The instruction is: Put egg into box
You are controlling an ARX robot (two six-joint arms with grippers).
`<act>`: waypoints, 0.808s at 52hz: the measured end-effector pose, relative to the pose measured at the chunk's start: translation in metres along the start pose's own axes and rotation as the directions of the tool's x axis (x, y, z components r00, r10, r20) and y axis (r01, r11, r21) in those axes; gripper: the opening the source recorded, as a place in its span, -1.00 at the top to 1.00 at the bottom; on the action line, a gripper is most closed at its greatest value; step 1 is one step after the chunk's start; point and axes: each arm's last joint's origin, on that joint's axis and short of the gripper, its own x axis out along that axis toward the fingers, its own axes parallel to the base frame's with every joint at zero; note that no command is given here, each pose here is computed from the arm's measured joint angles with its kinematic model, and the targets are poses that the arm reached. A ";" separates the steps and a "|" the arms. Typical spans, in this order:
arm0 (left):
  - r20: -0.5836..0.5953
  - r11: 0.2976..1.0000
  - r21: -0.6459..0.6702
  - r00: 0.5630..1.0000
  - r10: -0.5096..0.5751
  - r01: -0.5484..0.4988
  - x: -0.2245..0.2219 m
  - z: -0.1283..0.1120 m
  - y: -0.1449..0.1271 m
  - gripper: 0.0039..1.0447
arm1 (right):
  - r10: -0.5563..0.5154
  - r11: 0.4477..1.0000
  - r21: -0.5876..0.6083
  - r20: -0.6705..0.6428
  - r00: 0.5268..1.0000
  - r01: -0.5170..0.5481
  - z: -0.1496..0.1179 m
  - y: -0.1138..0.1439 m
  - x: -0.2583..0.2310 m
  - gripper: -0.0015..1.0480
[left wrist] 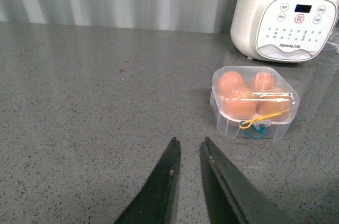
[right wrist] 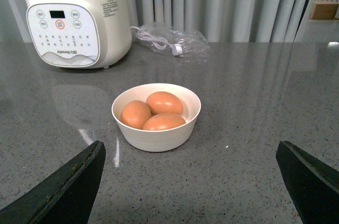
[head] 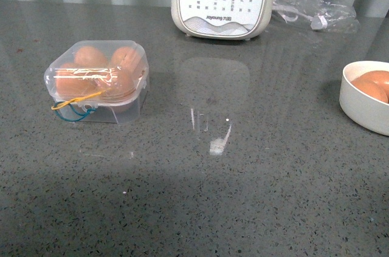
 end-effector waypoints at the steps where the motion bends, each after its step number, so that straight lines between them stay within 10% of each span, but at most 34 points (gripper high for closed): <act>1: 0.000 1.000 0.000 1.000 0.000 0.000 0.000 0.000 0.000 0.60 | 0.000 1.000 0.000 0.000 1.000 0.000 0.000 0.000 0.000 -0.87; 22: 0.000 1.000 0.000 1.000 0.000 0.000 0.000 0.000 0.000 -0.86 | 0.000 1.000 0.000 0.000 1.000 0.000 0.000 0.000 0.000 -0.87; 42: 0.000 1.000 0.000 1.000 0.000 0.000 0.000 0.000 0.000 -0.88 | 0.000 1.000 0.000 0.000 1.000 0.000 0.000 0.000 0.000 -0.87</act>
